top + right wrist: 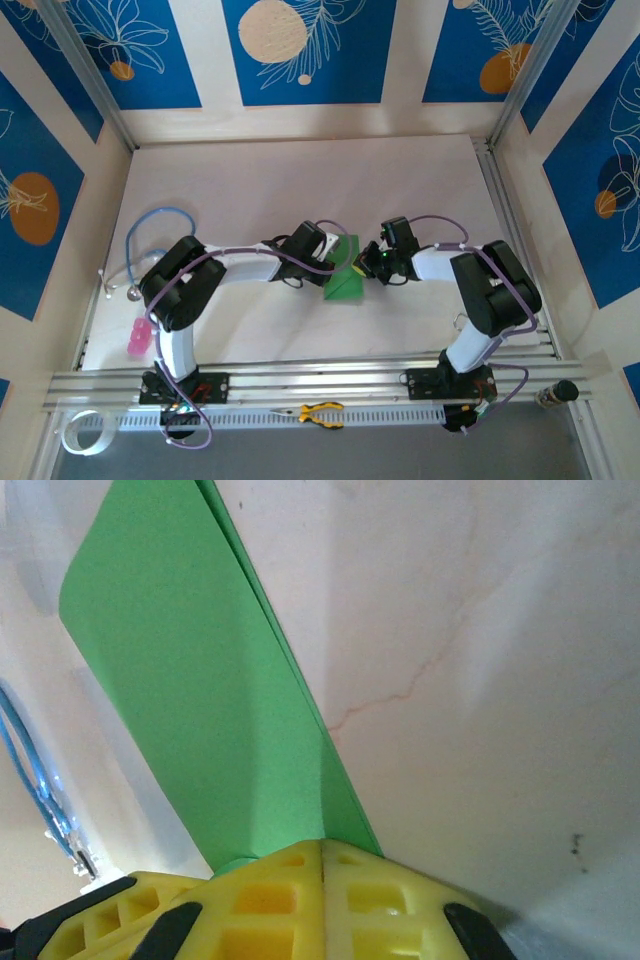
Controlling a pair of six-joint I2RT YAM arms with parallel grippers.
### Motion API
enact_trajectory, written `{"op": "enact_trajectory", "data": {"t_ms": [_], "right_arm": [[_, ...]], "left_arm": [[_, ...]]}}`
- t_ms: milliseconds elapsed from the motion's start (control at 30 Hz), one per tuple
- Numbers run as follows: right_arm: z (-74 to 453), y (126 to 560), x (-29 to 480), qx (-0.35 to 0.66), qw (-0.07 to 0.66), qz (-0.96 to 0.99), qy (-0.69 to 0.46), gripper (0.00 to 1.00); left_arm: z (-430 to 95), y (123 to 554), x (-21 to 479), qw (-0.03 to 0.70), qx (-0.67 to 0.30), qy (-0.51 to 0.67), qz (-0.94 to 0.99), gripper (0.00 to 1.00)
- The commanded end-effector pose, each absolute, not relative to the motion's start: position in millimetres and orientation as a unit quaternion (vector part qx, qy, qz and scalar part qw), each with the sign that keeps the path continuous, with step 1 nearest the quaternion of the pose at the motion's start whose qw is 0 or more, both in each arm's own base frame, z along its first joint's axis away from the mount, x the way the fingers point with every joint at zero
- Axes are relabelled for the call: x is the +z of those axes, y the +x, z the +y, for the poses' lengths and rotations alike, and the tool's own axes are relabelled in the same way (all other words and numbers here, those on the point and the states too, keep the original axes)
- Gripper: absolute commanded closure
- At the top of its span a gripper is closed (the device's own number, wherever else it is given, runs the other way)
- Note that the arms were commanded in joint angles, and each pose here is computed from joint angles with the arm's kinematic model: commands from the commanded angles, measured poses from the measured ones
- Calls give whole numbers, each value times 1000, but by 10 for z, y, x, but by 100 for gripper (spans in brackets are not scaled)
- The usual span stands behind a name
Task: Fold a paper plane with a square sheet of paper (pick it up from the middle)
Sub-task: Fold the triangle a second time at the center of the table.
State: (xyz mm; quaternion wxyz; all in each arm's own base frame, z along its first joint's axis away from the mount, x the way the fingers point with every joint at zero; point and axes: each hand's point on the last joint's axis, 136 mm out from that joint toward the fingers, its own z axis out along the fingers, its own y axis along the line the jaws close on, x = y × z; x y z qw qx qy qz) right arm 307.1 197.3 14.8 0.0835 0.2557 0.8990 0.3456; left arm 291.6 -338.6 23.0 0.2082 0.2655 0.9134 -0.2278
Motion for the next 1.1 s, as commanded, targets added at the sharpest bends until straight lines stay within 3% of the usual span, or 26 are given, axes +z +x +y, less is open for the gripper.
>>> {"op": "enact_trajectory", "data": {"t_ms": [0,133,267,667,1067], "right_arm": [[1770,3012,88,286,99,919,254,100],[2006,3103,446,363,126,903,192,100],[2251,3031,618,417,109,889,152,100],[2387,2806,266,390,62,903,170,100],[2140,2621,-128,325,42,923,202,100]], "left_arm": [[-3253,2796,18,165,-209,268,926,100],[-3256,2794,27,165,-209,268,926,100],[-3255,2790,27,165,-209,268,926,100],[-3261,2792,19,164,-212,267,926,100],[-3287,2815,74,170,-216,264,925,100]]}}
